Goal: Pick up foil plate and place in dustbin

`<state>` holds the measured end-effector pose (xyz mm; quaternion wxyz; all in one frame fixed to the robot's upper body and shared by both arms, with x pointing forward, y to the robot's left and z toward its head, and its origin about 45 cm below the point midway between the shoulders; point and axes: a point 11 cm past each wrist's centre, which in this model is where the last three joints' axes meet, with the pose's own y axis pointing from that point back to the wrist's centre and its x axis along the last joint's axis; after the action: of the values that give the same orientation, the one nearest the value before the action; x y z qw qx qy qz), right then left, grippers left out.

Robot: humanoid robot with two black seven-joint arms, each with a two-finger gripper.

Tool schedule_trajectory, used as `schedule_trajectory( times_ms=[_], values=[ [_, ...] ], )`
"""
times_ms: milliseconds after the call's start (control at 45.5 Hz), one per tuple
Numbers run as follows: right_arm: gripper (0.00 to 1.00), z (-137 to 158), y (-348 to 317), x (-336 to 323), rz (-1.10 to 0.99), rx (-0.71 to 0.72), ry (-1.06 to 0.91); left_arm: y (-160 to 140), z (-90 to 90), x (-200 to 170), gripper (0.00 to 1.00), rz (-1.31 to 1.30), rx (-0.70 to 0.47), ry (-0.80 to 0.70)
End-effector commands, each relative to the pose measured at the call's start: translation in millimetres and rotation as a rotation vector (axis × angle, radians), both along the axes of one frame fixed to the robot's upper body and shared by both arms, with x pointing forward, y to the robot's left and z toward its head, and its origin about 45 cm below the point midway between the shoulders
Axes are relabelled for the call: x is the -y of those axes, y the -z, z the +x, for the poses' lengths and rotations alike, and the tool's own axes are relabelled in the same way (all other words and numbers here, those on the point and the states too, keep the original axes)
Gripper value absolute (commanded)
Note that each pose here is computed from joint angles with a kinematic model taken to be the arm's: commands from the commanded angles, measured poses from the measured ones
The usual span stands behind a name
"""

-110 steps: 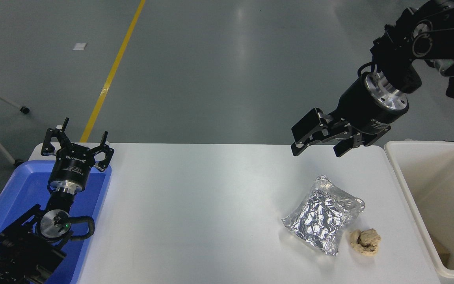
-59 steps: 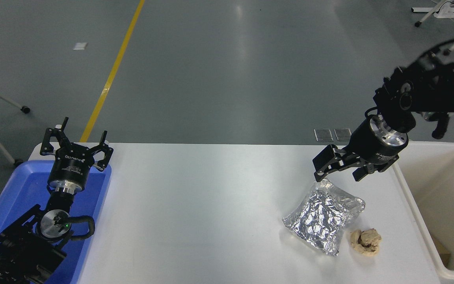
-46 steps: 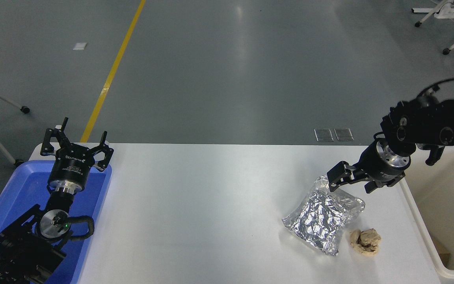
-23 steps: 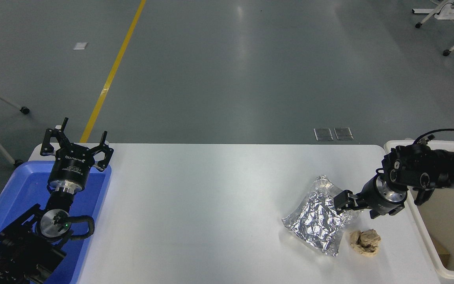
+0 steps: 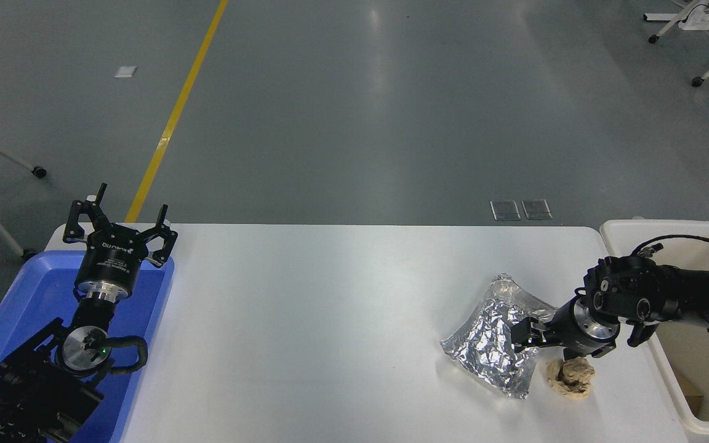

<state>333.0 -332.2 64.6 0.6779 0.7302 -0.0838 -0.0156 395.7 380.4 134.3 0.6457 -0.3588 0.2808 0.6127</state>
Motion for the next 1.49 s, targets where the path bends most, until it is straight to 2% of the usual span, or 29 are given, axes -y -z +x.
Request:
schedule_trajectory(
  times_ms=[0, 66, 154, 220, 462, 637, 901, 1209, 1473],
  values=[
    [0.36, -0.3, 5.1, -9.2, 0.027, 0.015, 0.007, 0.1, 0.0, 0.1, 1.00, 0.000, 0.000, 0.001],
    [0.24, 0.5, 5.1, -9.1, 0.026, 0.023, 0.007, 0.1, 0.0, 0.1, 1.00, 0.000, 0.000, 0.001],
    [0.14, 1.5, 4.5, -9.2, 0.026, 0.027, 0.007, 0.1, 0.0, 0.1, 1.00, 0.000, 0.000, 0.001],
    [0.00, 2.1, 4.0, -9.4, 0.026, 0.029, 0.006, 0.1, 0.0, 0.1, 1.00, 0.000, 0.000, 0.001],
    [0.00, 7.8, -2.2, -8.2, 0.018, 0.040, -0.003, -0.2, 0.1, 0.5, 1.00, 0.000, 0.001, 0.002],
    [0.00, 24.1, -25.9, -1.5, -0.004, 0.068, -0.012, -0.2, 0.1, 0.5, 1.00, 0.000, 0.001, 0.002],
    [0.00, 37.7, -116.6, 27.7, -0.054, 0.070, -0.025, 0.7, -0.6, -0.1, 1.00, 0.000, -0.002, 0.000],
    [0.00, 44.7, -258.4, 30.4, -0.133, 0.166, -0.069, 0.6, -0.5, 0.5, 1.00, 0.001, -0.002, 0.002],
    [0.00, 22.8, -351.0, 0.1, -0.120, 0.226, -0.080, 0.9, -0.6, 0.2, 1.00, 0.001, -0.003, 0.001]
  ],
)
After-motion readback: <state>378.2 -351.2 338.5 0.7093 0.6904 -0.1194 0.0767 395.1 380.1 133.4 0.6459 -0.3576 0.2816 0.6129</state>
